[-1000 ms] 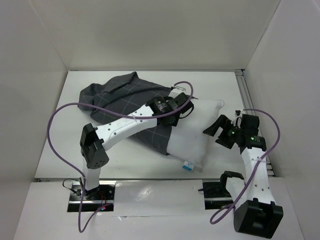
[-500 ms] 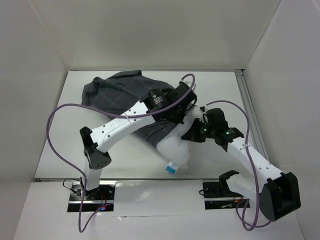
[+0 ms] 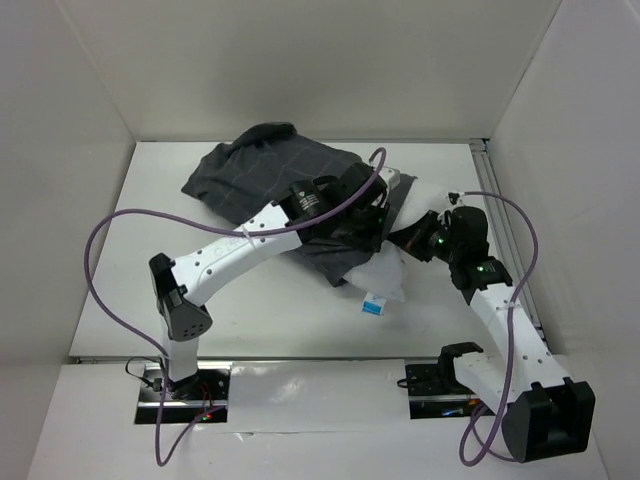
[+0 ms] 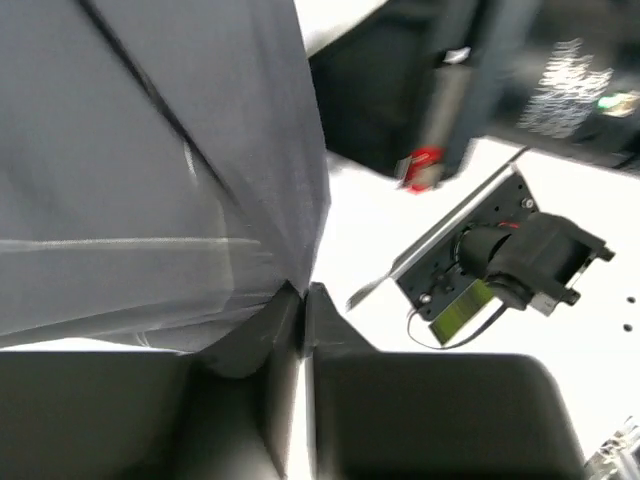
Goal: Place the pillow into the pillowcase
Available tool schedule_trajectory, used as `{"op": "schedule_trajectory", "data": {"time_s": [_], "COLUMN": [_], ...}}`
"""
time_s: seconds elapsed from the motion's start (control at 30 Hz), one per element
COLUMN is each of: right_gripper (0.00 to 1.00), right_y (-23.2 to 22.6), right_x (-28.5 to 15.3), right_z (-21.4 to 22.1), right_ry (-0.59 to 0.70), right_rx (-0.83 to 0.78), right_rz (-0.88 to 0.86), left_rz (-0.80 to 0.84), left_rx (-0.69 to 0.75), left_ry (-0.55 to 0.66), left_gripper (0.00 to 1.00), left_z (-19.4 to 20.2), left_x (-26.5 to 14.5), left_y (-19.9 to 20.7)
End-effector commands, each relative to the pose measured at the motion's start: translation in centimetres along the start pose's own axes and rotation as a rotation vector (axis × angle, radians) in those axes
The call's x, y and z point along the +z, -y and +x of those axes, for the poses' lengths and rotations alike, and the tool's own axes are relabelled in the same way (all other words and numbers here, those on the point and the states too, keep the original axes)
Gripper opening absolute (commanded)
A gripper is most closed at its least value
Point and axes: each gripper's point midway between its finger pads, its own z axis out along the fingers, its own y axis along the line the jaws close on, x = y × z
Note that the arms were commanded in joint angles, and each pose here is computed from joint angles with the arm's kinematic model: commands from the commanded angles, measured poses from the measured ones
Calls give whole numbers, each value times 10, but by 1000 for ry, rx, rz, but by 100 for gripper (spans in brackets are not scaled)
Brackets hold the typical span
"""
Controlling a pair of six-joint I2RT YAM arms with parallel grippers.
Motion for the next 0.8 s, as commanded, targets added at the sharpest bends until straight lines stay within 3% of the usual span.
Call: {"op": "schedule_trajectory", "data": {"time_s": [0.0,0.03,0.07,0.13,0.17,0.2,0.3,0.37,0.43,0.5,0.63,0.77], "right_gripper": [0,0,0,0,0,0,0,0,0,0,0,0], "right_y": [-44,-45,-45,-47,-47,-52,-60,-64,-65,-62,-66,-64], "right_x": [-11,-10,-10,-12,-12,-14,-19,-22,-21,-18,-17,-17], "right_z": [-24,-21,-21,-19,-19,-22,-31,-35,-37,-38,-41,-39], "right_ry": [77,62,62,45,45,53,72,82,82,75,69,65], "right_rx": [-61,-52,-52,-34,-34,-40,-68,-77,-85,-77,-79,-87], "right_rz": [-188,-203,-203,-217,-217,-226,-232,-228,-226,-219,-226,-220], "left_rz": [62,8,-36,-188,-264,-310,-358,-323,-316,-319,-408,-348], "left_rx": [-39,-11,-3,9,8,26,-43,-108,-117,-162,-169,-194], "left_ry": [108,101,105,121,150,117,131,127,95,164,147,220], "left_gripper": [33,63,76,92,92,89,65,64,78,89,94,94], "left_z": [-24,-20,-17,-1,3,31,69,102,134,130,151,159], "left_x": [-36,-35,-39,-49,-53,-56,-51,-33,-12,2,37,66], "left_y": [17,5,0,-22,-35,-45,-61,-73,-87,-91,-111,-111]}}
